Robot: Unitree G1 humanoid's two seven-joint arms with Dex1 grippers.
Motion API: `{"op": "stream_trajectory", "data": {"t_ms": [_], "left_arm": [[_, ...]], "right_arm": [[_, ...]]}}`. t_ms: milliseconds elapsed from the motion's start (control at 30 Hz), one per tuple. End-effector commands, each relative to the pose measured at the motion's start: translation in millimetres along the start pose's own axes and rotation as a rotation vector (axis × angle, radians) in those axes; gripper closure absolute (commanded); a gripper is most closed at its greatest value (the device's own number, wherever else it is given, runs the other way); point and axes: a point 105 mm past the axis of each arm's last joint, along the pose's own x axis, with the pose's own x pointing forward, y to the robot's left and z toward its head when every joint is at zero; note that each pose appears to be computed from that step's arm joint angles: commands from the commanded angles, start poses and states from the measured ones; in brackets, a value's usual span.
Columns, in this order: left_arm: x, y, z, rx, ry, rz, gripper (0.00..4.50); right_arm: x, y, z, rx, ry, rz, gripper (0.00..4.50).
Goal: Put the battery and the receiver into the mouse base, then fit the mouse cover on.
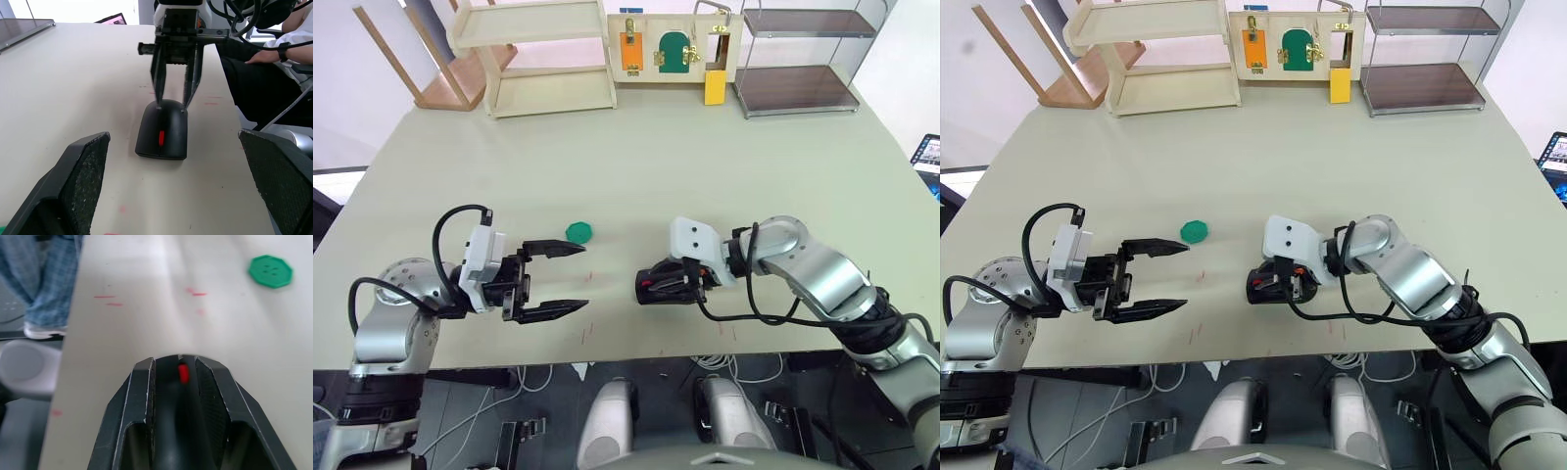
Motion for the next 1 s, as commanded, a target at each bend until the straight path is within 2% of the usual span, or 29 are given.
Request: {"op": "stream_trajectory", "data": {"t_ms": [33,267,567,667,800,1000], "left_arm": [[-5,-1,11,0.048,-0.008,0.004,0.0],[-7,-3,11,0.049,-0.006,0.014,0.0],[-7,-3,10,0.05,-0.003,0.018,0.0],[-7,-3,10,0.051,-0.003,0.017,0.0],[-7,-2,9,0.055,0.002,0.021,0.0],[-3,1,7,0.064,0.005,0.028,0.0]], "right_arm": [[6,-5,6,-0.015,0.02,-0.031,3.16],[21,-14,-4,0.008,0.119,-0.064,3.16],[25,-1,-27,0.024,0.255,-0.021,3.16],[23,-8,-14,0.032,0.183,-0.061,3.16],[3,-13,15,0.031,-0.03,-0.076,3.16],[-29,-9,12,0.07,-0.239,-0.099,3.16]]}}
